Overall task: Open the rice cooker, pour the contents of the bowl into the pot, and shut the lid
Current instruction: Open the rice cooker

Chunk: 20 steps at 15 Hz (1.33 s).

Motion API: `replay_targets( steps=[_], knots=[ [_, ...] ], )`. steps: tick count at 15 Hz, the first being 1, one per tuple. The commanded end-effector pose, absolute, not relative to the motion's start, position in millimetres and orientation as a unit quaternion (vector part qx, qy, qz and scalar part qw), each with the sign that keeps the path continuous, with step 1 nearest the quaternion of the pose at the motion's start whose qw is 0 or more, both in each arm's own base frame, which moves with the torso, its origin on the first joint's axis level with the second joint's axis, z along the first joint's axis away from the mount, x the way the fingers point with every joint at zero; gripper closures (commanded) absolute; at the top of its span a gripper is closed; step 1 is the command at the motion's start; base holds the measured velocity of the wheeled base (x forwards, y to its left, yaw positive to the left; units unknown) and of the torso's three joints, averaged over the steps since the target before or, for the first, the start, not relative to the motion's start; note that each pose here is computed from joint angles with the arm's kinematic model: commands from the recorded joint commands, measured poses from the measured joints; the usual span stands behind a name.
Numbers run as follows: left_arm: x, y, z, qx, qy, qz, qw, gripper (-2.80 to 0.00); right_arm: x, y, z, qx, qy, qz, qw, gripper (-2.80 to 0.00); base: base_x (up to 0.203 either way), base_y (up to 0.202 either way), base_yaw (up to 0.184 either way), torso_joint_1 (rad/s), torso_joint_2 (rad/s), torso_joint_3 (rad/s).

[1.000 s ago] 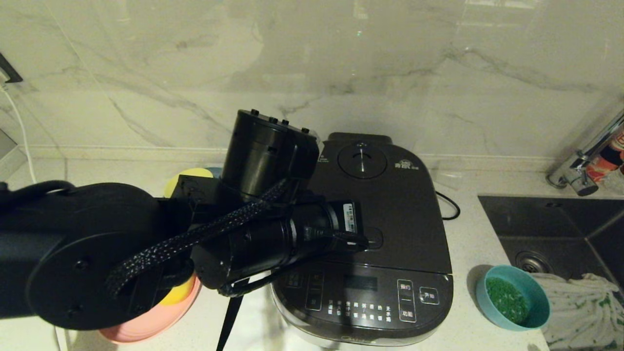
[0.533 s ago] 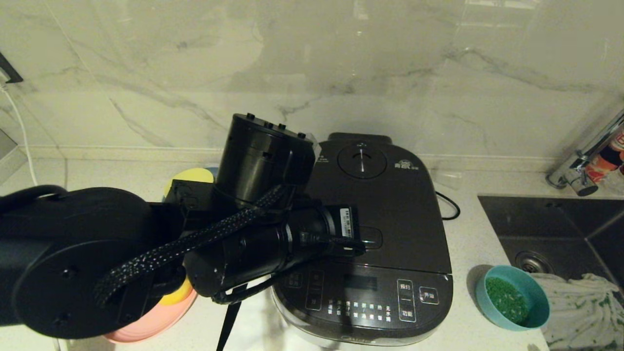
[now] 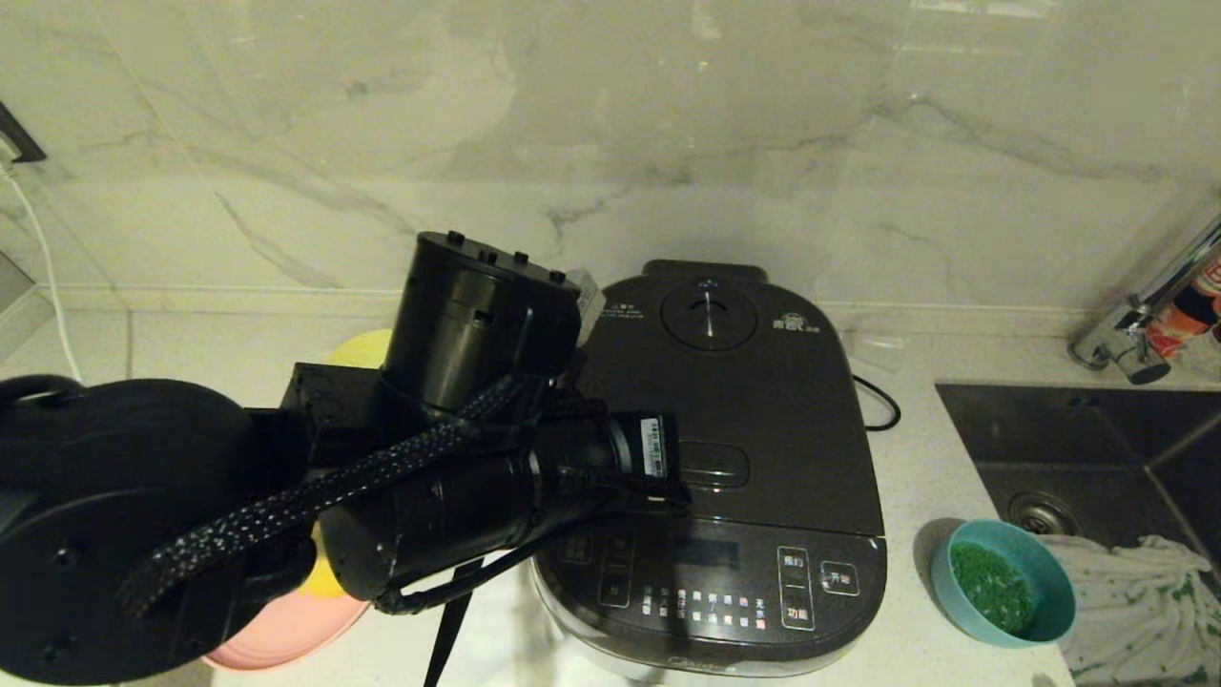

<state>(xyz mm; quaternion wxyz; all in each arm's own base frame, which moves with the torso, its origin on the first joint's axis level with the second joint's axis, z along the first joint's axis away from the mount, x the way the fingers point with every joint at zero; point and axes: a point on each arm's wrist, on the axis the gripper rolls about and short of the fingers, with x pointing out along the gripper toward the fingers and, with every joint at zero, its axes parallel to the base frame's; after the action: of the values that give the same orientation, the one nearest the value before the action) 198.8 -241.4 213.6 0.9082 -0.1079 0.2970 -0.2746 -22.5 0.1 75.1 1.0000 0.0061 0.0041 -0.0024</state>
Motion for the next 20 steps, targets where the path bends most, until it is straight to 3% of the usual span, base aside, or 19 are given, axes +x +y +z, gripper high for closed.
replay_targets(
  steps=[1,13,20],
  knots=[
    [199,-242,212,-0.109,0.298,-0.274,0.908,0.00,-23,0,75,0.006,0.004,-0.002,1.000,0.00,0.000,0.000,0.000,0.000,0.00,0.000],
    [176,-242,244,-0.141,0.267,-0.317,0.899,0.00,-23,0,75,0.006,0.004,-0.002,1.000,0.00,0.000,0.000,0.000,0.000,0.00,0.000],
    [188,-259,214,-0.115,0.297,-0.297,0.900,0.00,-23,0,75,0.006,0.004,-0.002,1.000,0.00,0.000,0.000,0.000,0.000,0.00,0.000]
  ],
)
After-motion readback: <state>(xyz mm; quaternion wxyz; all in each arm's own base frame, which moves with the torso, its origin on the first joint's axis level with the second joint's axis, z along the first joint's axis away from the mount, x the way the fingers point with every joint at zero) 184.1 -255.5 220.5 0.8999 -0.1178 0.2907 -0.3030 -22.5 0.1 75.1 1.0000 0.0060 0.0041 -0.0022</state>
